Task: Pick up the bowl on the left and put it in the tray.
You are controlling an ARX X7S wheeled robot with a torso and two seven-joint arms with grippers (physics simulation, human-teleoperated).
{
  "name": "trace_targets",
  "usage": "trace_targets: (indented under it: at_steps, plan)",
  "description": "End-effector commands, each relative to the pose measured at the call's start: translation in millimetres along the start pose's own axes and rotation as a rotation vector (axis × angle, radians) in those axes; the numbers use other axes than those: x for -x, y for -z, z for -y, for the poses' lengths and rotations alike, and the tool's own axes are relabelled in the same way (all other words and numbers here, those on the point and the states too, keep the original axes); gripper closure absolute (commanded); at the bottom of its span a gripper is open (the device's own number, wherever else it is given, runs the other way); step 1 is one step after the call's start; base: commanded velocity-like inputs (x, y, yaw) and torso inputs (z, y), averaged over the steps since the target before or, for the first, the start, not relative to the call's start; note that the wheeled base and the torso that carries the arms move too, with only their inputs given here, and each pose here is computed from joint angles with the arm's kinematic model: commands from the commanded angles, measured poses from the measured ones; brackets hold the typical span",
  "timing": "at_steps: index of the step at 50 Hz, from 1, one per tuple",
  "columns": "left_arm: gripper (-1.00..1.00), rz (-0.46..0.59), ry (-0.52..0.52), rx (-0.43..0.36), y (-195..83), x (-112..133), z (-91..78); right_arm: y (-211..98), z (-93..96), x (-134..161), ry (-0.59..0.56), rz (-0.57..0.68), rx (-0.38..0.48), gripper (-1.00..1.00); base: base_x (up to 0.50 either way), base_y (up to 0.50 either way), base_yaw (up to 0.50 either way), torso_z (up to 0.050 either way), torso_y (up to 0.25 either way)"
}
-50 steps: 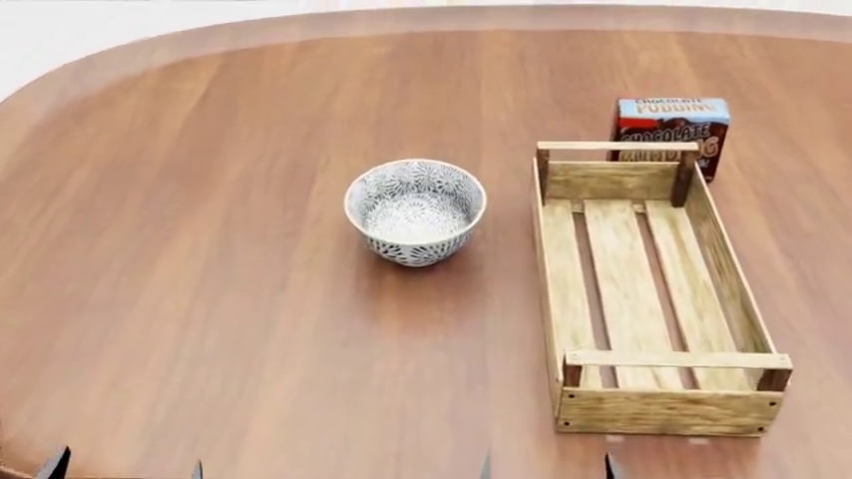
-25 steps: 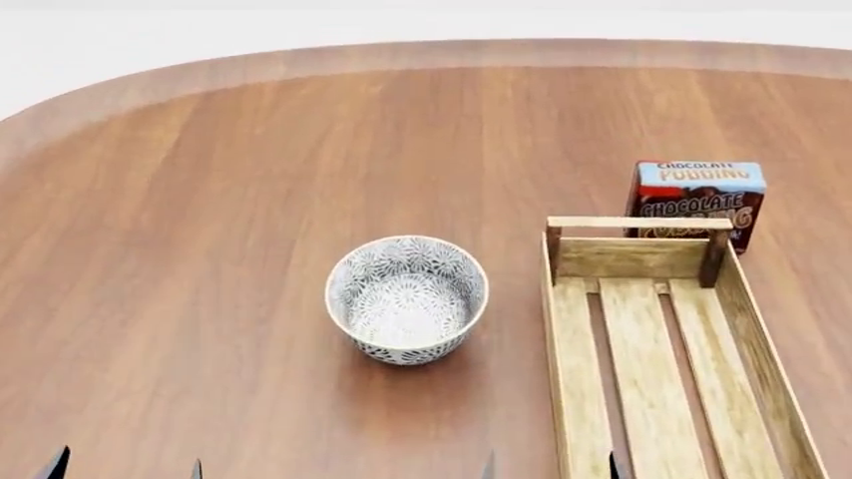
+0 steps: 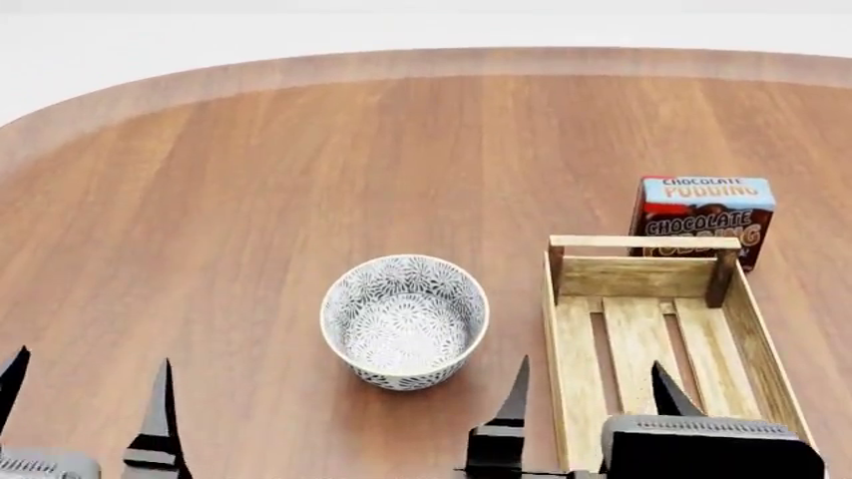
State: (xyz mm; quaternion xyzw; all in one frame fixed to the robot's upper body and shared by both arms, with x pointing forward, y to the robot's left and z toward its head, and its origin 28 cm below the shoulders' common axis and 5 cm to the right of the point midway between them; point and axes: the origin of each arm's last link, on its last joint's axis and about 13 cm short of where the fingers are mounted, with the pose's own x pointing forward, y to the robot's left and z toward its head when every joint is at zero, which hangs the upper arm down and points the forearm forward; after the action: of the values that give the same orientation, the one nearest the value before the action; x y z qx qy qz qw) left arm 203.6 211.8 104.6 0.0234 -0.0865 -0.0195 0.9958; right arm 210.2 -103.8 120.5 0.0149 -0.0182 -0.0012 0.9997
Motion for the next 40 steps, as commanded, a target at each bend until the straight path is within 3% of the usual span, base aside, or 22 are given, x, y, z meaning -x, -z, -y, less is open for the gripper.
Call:
trace_targets:
  at_steps: [1, 7, 15, 34, 40]
  plan:
    - [-1.0, 0.099, 0.108, 0.058, -76, -1, -5.5, -79, 3.0, 13, -0.052, 0.113, 0.039, -1.0, 0.0, 0.0, 0.0, 0.026, 0.0]
    - [-1.0, 0.136, 0.138, 0.105, -108, -6, -9.4, -119, 4.8, 11, -0.081, 0.203, 0.01, -1.0, 0.0, 0.0, 0.0, 0.045, 0.0]
    - [-1.0, 0.149, 0.152, 0.117, -131, -6, -11.7, -145, 4.9, 9, -0.081, 0.261, 0.052, -1.0, 0.0, 0.0, 0.0, 0.05, 0.0]
    - [-1.0, 0.156, 0.173, 0.132, -132, -7, -12.5, -141, 8.7, 10, -0.069, 0.255, 0.057, -1.0, 0.0, 0.0, 0.0, 0.05, 0.0]
    - [-1.0, 0.146, 0.129, 0.118, -129, -9, -13.3, -138, 9.8, 11, -0.061, 0.259, 0.06, -1.0, 0.0, 0.0, 0.0, 0.042, 0.0]
